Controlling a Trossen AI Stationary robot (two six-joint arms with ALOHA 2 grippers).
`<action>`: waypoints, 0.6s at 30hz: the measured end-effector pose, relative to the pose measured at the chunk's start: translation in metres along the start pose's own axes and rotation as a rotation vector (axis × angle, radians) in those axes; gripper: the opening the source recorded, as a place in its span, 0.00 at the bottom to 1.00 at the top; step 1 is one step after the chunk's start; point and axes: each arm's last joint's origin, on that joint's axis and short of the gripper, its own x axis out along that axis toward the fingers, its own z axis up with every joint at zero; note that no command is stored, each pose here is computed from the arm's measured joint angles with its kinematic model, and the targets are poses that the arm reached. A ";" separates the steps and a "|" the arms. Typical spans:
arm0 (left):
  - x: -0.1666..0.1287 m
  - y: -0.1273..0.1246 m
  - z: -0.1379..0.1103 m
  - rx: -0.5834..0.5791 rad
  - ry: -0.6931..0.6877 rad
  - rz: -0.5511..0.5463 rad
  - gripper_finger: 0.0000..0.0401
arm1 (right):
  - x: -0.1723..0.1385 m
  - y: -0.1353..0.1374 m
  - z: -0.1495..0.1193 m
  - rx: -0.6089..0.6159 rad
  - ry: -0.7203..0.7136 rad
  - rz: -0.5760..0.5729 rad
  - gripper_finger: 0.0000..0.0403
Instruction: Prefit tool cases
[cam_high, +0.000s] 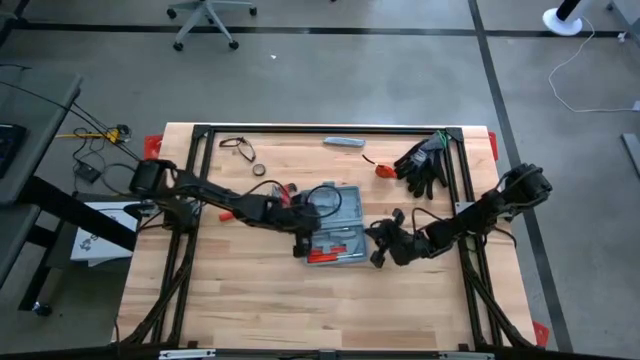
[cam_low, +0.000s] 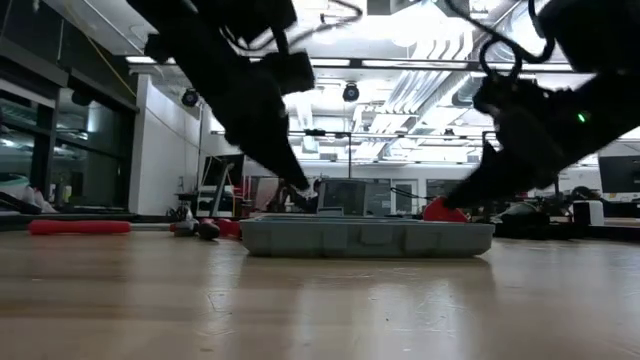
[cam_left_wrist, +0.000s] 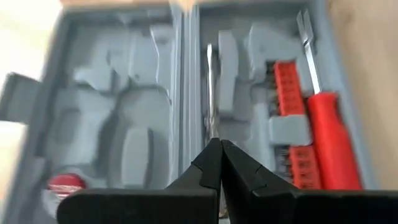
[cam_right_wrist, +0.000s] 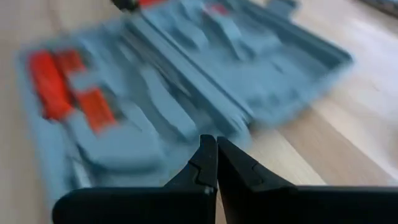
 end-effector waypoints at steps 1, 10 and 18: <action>-0.005 -0.002 0.003 0.009 -0.022 0.006 0.00 | 0.001 0.002 0.004 0.008 -0.022 0.025 0.00; -0.034 -0.012 -0.013 0.002 -0.165 -0.035 0.00 | 0.023 0.004 0.047 -0.041 -0.042 0.183 0.00; -0.050 -0.021 -0.041 -0.094 -0.222 0.000 0.00 | 0.067 0.012 0.070 -0.147 0.128 0.214 0.00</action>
